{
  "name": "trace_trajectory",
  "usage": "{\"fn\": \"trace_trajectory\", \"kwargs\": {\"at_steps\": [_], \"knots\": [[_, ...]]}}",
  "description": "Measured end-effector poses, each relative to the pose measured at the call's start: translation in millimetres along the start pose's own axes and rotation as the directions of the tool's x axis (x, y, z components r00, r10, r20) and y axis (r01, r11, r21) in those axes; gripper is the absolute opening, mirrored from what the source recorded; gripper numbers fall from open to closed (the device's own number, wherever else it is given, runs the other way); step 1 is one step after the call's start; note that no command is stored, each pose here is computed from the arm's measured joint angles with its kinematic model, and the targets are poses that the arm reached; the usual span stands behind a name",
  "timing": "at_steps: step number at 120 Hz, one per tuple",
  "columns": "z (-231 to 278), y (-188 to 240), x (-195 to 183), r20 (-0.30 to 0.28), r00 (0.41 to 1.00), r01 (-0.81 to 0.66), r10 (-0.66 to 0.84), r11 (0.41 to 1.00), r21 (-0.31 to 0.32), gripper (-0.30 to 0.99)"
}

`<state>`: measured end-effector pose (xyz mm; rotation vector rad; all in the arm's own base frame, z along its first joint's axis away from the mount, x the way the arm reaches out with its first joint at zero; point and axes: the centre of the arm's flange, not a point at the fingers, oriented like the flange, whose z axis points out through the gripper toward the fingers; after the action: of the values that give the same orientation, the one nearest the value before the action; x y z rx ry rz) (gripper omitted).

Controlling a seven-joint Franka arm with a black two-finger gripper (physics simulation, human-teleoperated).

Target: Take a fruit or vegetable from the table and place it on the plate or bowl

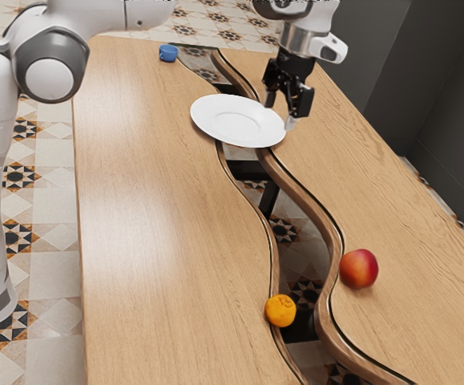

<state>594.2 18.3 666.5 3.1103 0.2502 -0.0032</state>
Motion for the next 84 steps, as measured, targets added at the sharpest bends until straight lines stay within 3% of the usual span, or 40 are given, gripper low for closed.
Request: {"fn": "trace_trajectory", "kwargs": {"at_steps": [25,55,65,84], "knots": [[-13.0,1.9,-2.5,-0.044,0.999,-0.016,0.015,1.0,-0.016,0.69],[50.0,102.5,22.5,-0.034,0.955,-0.298,0.296,0.953,-0.062,0.69],[60.5,134.3,16.8,-0.034,0.922,-0.388,0.387,0.919,-0.066,0.69],[94.3,193.1,-13.2,0.02,0.834,-0.548,0.552,0.831,-0.093,0.69]]}}
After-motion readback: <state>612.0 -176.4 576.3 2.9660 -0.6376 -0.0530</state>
